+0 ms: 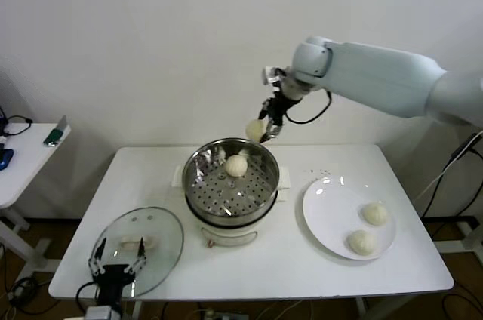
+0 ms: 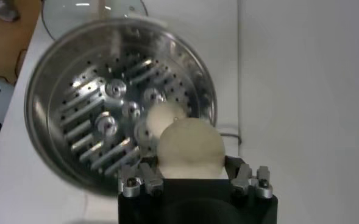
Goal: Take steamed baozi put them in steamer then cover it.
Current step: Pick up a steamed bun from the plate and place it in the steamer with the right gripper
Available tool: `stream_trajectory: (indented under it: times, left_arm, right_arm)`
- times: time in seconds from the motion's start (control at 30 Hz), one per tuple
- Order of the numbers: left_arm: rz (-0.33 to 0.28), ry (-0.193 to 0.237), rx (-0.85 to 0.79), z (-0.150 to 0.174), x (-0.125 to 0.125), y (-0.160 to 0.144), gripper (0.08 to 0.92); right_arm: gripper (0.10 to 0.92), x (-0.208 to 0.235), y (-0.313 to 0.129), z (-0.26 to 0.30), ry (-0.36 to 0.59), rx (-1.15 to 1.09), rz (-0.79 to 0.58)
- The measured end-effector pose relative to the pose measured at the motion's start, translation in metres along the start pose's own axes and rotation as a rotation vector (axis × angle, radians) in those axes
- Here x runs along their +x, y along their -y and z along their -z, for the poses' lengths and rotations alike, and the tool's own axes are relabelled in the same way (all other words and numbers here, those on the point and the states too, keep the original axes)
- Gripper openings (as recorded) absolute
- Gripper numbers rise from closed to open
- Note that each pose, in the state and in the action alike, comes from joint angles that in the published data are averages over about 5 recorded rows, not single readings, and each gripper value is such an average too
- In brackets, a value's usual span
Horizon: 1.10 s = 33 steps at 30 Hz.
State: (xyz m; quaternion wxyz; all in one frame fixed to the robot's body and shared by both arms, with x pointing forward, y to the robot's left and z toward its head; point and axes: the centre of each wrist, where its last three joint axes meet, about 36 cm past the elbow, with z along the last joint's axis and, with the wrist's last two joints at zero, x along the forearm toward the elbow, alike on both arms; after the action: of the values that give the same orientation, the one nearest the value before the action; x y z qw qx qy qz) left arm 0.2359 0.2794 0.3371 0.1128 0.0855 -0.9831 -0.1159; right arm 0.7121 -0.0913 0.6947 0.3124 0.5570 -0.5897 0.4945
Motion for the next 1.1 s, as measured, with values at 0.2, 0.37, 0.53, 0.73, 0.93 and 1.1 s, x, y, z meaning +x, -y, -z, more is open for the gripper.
stream_trajectory:
  times: [0.2,0.37,0.53,0.73,0.93,1.1]
  left_arm:
    - [-0.002,-0.003,-0.001,-0.002,0.001,-0.003,0.823]
    - [0.003,-0.002,-0.003,-0.002,-0.001,-0.006,0.823]
    - [0.009,0.001,-0.003,-0.002,-0.003,-0.007,0.823]
    - [0.01,0.001,-0.002,-0.002,-0.004,-0.007,0.823]
    - [0.013,0.009,-0.001,0.0,-0.007,-0.008,0.823]
    - [0.014,0.014,-0.002,0.003,-0.008,-0.008,0.823]
  right_arm:
    - [0.712,-0.043,-0.011,0.032,-0.004,0.03,0.048]
    - [0.712,-0.077,-0.022,0.049,-0.007,0.048,0.089]
    - [0.712,-0.106,-0.031,0.061,-0.008,0.061,0.125]
    - [0.718,-0.131,-0.04,0.066,-0.016,0.066,0.153]
    - [0.806,-0.137,-0.043,0.07,-0.025,0.07,0.159]
    - [0.822,-0.13,-0.041,0.071,-0.024,0.076,0.16]
